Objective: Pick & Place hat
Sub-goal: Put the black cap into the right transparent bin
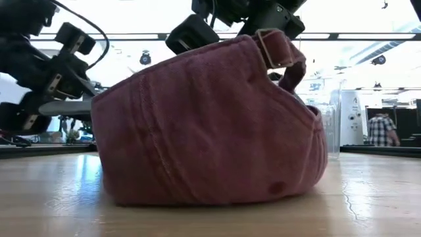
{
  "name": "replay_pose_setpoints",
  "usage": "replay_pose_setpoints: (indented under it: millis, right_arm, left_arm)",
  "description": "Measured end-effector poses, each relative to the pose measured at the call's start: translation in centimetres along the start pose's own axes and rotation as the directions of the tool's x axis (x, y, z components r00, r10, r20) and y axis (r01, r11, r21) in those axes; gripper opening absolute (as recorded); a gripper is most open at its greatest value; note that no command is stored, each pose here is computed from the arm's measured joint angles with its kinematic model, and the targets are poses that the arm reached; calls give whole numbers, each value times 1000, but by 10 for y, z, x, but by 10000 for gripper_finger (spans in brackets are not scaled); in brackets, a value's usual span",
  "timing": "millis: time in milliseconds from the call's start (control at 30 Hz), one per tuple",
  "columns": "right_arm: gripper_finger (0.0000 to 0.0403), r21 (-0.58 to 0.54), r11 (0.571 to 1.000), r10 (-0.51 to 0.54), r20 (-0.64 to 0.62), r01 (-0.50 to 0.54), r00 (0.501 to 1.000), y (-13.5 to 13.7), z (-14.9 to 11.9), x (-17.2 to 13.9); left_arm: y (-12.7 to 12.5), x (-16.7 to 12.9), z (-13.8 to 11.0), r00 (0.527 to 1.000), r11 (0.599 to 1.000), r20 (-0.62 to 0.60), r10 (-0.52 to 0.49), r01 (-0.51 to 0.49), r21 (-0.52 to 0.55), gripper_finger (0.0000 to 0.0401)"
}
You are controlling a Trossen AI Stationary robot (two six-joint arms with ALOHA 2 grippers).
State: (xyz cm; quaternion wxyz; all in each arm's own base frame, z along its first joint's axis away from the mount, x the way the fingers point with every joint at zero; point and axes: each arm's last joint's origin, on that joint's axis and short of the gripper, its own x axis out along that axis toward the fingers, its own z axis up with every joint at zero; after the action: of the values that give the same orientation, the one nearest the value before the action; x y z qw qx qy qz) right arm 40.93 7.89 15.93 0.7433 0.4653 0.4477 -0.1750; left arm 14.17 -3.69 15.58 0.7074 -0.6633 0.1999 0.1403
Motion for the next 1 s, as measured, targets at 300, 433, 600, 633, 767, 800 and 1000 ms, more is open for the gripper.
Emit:
replay_pose_setpoints:
  millis: [300, 433, 600, 633, 767, 800, 1000]
  right_arm:
    - [224, -26, 1000, 12, 6, -12, 1000, 2, 1, -3]
    - [224, -103, 994, 40, 17, -38, 999, 11, -1, -34]
    - [224, -219, 975, -18, 99, 39, 995, 15, -10, -95]
    - [224, -229, 973, -7, 130, 37, 991, 16, -11, -113]
    - [224, -208, 977, 19, 334, 54, 942, 16, -24, -183]
    - [224, -188, 981, 19, 377, 56, 926, 14, -27, -196]
    - [224, -142, 989, 42, 475, 30, 879, 2, -43, -246]
  left_arm:
    - [-7, 4, -1, 998, 997, 2, -69, 69, 24, 77]
    - [-15, 3, -1, 995, 994, 21, -96, 95, 50, 13]
    - [-48, -4, 0, 976, 970, 66, -210, 199, 142, 7]
    - [-61, -8, 0, 961, 954, 73, -265, 251, 164, 6]
    - [-113, -28, 3, 893, 872, 116, -434, 384, 304, 6]
    - [-124, -32, 4, 880, 853, 134, -456, 389, 349, 6]
    - [-182, -48, 13, 789, 790, 327, -520, 299, 536, 6]
